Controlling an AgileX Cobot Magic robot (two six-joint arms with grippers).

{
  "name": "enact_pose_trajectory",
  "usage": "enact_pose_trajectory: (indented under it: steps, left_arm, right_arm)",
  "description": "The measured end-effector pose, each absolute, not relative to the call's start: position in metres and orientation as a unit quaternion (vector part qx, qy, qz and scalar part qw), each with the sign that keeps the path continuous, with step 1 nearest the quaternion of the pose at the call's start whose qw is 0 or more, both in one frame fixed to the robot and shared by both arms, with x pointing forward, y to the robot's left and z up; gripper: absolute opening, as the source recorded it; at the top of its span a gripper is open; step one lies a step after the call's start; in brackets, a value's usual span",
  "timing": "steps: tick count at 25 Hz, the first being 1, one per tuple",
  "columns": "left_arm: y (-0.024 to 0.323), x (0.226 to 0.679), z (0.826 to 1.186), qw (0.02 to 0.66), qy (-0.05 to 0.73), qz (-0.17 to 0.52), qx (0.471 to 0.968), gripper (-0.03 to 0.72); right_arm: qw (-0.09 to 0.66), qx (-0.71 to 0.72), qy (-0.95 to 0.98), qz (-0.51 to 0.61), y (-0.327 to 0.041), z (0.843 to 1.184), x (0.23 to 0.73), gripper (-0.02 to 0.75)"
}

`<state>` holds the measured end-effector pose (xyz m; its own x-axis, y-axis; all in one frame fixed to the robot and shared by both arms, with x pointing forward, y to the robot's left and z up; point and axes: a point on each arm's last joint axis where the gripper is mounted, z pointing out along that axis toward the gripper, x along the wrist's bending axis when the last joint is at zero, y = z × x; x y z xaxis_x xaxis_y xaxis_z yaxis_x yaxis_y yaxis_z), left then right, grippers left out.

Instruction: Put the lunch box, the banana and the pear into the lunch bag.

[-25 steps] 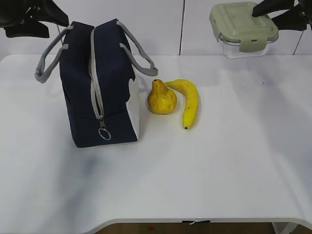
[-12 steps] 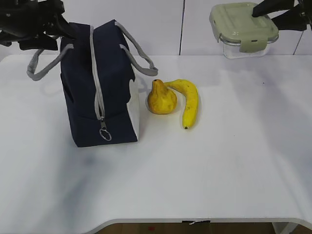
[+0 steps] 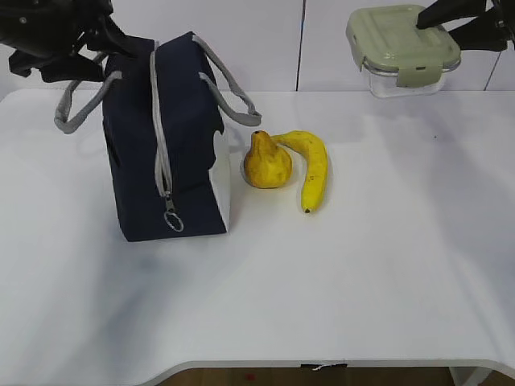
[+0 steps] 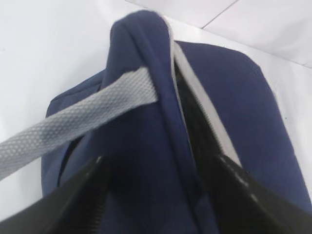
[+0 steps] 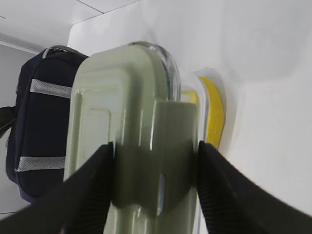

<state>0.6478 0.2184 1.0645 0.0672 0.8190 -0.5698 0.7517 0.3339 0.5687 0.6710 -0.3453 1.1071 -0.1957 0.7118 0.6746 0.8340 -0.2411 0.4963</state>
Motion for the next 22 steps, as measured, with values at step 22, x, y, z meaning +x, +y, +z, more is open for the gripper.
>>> enact_pose_trajectory:
  steps: [22]
  left_arm:
    - [0.217,0.652,1.053,0.438,0.687,0.027,0.579,0.456]
  right_arm:
    - [0.065,-0.631,-0.613,-0.472,-0.345,1.107,0.671,0.407]
